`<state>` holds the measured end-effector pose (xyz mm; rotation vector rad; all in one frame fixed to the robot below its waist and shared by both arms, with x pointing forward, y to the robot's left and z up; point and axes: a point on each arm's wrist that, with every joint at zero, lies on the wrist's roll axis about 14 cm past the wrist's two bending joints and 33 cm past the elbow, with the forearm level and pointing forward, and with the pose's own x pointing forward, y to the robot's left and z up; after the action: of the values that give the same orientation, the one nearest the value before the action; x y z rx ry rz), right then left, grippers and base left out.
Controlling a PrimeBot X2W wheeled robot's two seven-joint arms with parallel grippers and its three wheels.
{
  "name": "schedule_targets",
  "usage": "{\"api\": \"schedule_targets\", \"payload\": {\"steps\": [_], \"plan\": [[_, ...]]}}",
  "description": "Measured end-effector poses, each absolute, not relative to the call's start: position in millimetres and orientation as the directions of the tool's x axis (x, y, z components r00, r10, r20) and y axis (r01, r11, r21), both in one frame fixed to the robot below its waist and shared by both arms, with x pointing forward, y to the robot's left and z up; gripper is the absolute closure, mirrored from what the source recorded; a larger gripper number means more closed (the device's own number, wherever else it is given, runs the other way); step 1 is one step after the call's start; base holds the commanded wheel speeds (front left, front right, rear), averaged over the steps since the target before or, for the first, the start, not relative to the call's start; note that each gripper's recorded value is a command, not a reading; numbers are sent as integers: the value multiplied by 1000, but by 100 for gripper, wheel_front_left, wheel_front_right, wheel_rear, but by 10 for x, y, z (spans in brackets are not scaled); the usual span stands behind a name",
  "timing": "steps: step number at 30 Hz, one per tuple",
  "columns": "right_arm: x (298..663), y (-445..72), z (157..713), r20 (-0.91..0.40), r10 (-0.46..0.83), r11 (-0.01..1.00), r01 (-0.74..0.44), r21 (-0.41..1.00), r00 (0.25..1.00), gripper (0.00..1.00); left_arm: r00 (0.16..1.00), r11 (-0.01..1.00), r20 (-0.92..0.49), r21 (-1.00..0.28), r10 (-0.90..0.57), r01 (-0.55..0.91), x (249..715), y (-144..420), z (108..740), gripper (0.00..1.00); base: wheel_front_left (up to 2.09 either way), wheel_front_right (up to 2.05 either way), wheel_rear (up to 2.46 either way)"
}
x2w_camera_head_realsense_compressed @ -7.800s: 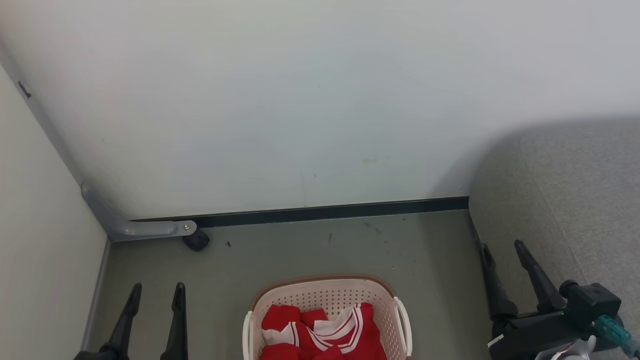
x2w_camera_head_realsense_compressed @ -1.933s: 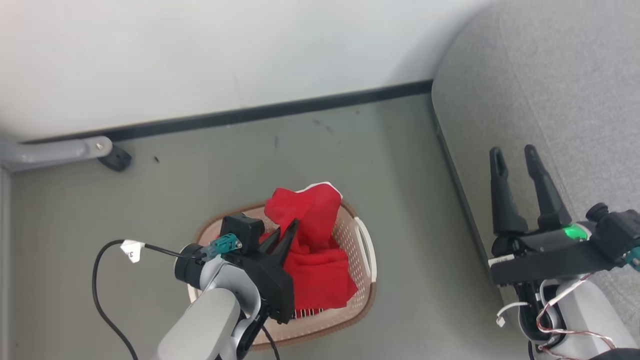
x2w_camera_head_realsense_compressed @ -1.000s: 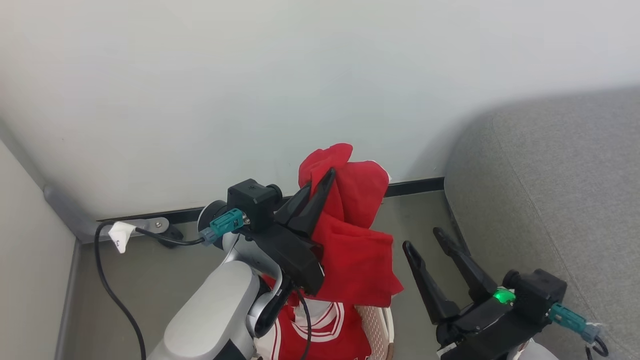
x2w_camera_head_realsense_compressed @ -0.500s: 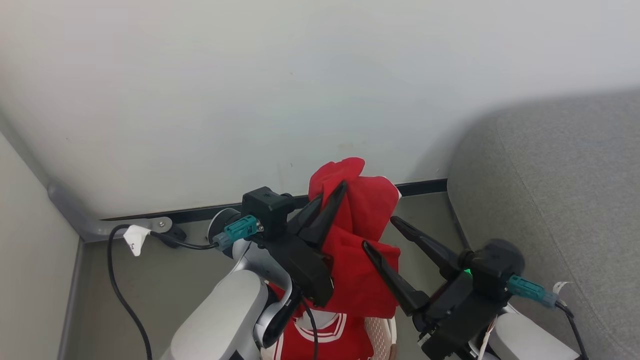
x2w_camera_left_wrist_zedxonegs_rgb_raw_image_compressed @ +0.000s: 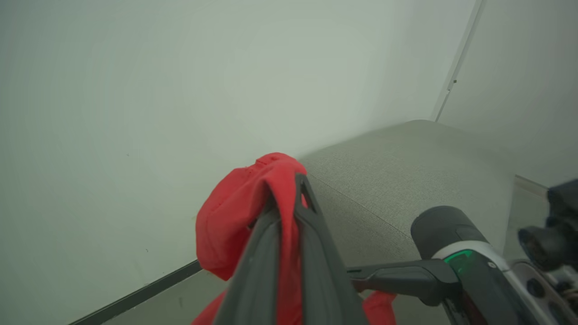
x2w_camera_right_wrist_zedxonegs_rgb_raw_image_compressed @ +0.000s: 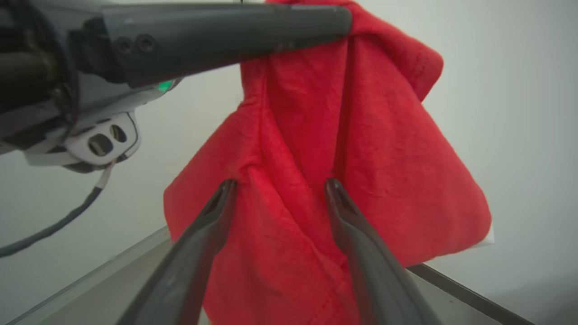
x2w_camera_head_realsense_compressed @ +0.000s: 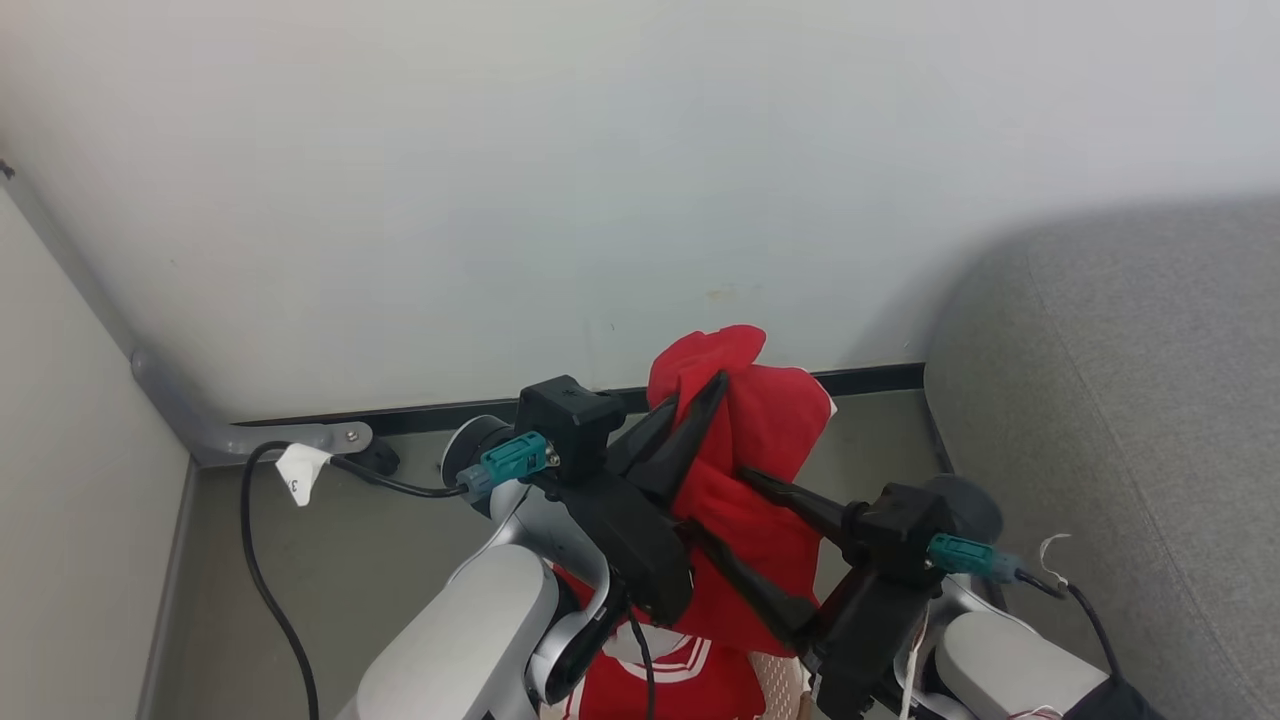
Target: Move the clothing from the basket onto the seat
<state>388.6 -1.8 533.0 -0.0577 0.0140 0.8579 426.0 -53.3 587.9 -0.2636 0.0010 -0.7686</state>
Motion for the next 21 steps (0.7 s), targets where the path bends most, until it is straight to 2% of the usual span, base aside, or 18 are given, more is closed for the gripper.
{"api": "schedule_targets", "payload": {"steps": [8, 21], "plan": [[3851, 117, 5059, -156, 785, 600, -798, -51, 600, 0, 713, 680, 83, -240, -696, 693, 4229, -543, 5872, 100, 0, 0, 0], [3969, 295, 4944, -200, 785, 598, -802, -5, 587, 1, 707, 670, 84, -256, -703, 697, 4189, -548, 5904, 100, 0, 0, 0]]}}
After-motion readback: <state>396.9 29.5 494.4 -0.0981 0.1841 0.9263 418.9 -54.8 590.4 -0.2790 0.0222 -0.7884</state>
